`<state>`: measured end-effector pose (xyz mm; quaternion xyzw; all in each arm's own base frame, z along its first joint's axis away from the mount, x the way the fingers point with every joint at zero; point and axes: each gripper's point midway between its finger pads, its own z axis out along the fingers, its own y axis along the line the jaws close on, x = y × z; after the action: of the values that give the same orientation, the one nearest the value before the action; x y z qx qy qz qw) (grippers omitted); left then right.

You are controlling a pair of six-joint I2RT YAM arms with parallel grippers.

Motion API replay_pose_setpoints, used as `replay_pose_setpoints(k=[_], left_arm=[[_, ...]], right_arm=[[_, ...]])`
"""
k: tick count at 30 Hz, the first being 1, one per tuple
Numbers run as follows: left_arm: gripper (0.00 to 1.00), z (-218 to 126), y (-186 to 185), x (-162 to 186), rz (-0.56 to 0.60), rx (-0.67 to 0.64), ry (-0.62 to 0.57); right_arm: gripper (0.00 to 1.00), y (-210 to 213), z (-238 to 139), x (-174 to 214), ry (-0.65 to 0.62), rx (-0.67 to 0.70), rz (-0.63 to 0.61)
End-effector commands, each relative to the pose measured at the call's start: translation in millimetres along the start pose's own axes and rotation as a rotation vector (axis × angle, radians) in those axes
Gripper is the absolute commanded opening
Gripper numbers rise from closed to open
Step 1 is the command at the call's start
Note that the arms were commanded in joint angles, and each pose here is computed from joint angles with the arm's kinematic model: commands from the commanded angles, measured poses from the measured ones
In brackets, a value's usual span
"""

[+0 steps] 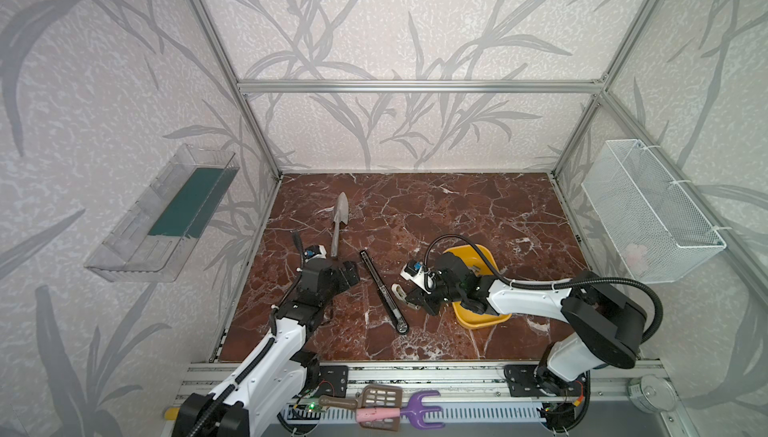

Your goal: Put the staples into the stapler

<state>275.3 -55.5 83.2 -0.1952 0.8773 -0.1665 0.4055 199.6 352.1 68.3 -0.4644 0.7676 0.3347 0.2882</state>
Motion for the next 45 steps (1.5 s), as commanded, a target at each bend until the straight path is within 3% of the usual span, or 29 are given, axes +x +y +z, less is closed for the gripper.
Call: replay_pose_setpoints(k=[1, 15, 37, 45], left_arm=[[0.99, -2, -7, -11, 0.012, 0.020, -0.031], [0.99, -3, -7, -10, 0.012, 0.023, -0.028], [0.99, -2, -9, -10, 0.014, 0.033, -0.025], [0.99, -2, -9, -10, 0.013, 0.034, -0.025]], right_arm=[[0.00, -4, 5, -4, 0.002, 0.006, 0.011], [0.00, -15, 8, -4, -0.012, 0.071, -0.010], [0.00, -11, 7, -5, -0.019, 0.125, -0.144], [0.00, -28, 5, -1, 0.016, 0.223, -0.128]])
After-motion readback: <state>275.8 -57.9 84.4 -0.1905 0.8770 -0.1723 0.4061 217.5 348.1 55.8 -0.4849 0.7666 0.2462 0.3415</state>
